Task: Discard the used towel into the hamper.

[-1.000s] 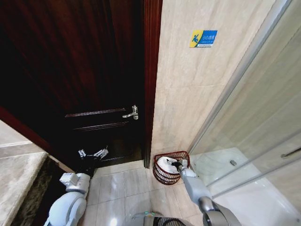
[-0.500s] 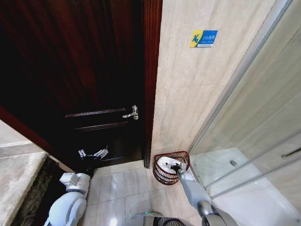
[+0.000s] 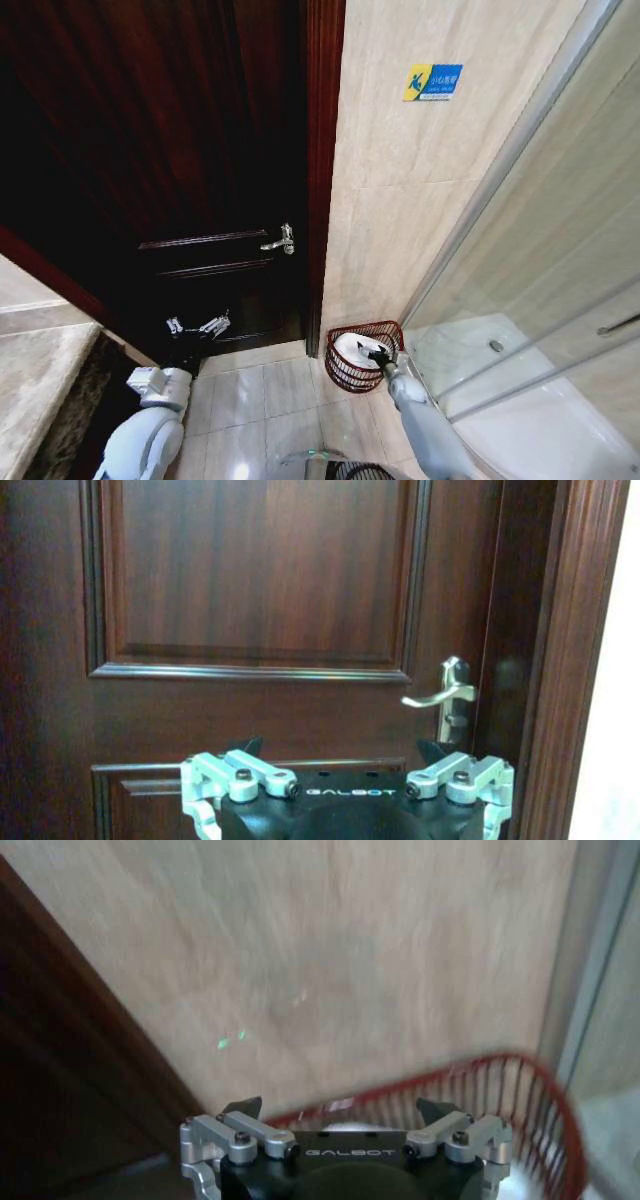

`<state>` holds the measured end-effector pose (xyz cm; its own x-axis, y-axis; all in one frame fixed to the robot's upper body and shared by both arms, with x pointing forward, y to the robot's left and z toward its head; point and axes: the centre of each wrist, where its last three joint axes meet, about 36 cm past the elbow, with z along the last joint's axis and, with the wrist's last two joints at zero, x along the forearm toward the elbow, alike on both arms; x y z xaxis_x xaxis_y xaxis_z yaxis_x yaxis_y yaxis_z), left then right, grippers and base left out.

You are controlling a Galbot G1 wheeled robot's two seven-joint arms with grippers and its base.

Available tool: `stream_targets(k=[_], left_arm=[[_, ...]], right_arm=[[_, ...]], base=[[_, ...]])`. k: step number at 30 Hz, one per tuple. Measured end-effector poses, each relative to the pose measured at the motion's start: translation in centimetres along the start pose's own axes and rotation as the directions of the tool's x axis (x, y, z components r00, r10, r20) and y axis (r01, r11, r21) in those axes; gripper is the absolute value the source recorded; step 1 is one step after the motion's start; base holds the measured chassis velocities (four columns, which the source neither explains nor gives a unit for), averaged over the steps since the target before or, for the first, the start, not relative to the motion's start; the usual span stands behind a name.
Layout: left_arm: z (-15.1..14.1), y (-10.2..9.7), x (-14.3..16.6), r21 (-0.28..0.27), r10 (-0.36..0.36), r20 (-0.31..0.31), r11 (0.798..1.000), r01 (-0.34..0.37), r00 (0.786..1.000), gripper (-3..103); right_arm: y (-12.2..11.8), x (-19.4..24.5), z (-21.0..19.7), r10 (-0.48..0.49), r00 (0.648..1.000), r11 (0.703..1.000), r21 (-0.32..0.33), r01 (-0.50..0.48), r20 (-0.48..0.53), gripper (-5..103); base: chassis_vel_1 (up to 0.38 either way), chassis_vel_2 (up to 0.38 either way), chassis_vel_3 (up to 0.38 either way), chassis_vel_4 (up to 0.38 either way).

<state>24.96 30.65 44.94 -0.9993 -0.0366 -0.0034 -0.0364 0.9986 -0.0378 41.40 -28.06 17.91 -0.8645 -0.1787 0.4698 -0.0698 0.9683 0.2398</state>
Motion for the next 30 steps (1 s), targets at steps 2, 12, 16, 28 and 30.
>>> stream_targets(k=[2, 12, 16, 28, 30], left_arm=[[0.0, 0.0, 0.0, 0.000, 0.000, 0.000, 1.000, 0.000, 1.000, 100], [0.0, 0.0, 0.0, 0.000, 0.000, 0.000, 1.000, 0.000, 1.000, 100], [0.0, 0.0, 0.0, 0.000, 0.000, 0.000, 1.000, 0.000, 1.000, 100], [0.0, 0.0, 0.0, 0.000, 0.000, 0.000, 1.000, 0.000, 1.000, 100], [0.0, 0.0, 0.0, 0.000, 0.000, 0.000, 1.000, 0.000, 1.000, 100]], right_arm=[[0.0, 1.5, -1.0, 0.015, 0.998, 1.000, 0.016, -0.016, 0.053, 100], [2.5, 10.4, -5.1, 0.040, 0.961, 0.997, 0.055, -0.057, 0.272, 100], [4.3, 15.3, -8.6, 0.043, 0.921, 0.996, 0.058, -0.071, 0.388, 100], [9.0, 27.3, -14.8, 0.036, 0.807, 0.995, 0.053, -0.084, 0.589, 100], [9.2, 29.2, -15.6, 0.017, 0.774, 0.994, 0.070, -0.079, 0.633, 100]], base=[[0.000, 0.000, 0.000, 0.000], [0.000, 0.000, 0.000, 0.000], [0.000, 0.000, 0.000, 0.000], [0.000, 0.000, 0.000, 0.000], [0.000, 0.000, 0.000, 0.000]])
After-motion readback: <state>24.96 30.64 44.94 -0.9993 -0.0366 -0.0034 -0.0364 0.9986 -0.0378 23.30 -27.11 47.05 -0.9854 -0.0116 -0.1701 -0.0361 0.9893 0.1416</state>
